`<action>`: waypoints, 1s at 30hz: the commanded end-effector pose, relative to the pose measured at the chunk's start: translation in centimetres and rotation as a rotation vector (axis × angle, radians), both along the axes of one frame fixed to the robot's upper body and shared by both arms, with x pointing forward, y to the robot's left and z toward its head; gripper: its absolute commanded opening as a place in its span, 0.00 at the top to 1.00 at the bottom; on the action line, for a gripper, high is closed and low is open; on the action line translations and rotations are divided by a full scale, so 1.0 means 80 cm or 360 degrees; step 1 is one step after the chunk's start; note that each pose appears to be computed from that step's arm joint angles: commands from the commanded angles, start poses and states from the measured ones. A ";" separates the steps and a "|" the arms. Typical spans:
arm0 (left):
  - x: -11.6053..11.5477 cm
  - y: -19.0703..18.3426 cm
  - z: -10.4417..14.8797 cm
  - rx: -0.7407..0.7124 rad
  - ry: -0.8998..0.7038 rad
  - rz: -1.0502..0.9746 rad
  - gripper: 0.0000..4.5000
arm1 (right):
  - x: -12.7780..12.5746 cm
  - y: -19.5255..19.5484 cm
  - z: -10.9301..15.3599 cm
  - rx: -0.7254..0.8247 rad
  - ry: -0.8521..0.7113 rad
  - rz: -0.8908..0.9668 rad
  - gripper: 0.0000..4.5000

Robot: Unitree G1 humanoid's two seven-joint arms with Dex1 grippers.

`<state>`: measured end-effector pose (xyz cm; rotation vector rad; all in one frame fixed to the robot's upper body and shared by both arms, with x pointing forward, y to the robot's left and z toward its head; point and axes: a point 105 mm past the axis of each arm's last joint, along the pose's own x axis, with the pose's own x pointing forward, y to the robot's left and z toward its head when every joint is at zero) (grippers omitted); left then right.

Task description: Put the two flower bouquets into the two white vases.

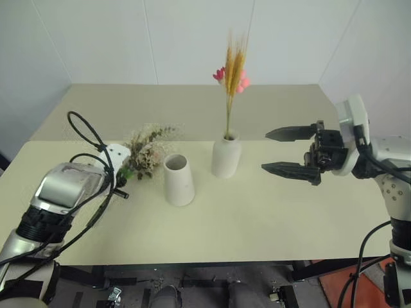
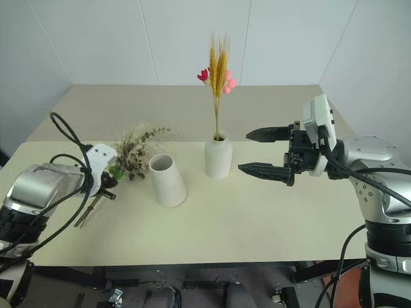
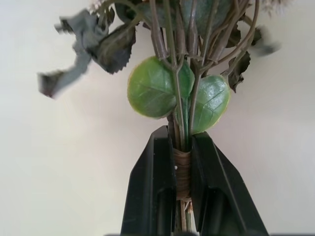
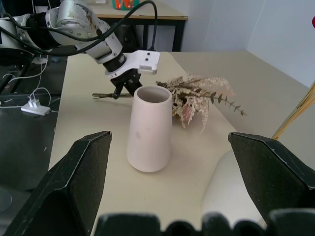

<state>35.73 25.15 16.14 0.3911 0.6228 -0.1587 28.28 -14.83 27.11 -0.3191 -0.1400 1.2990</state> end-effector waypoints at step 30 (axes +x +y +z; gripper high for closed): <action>-0.045 -0.195 0.231 -0.1241 -0.0938 -0.1284 0.97 | -0.025 -0.047 -0.007 -0.0091 -0.0017 -0.0139 0.00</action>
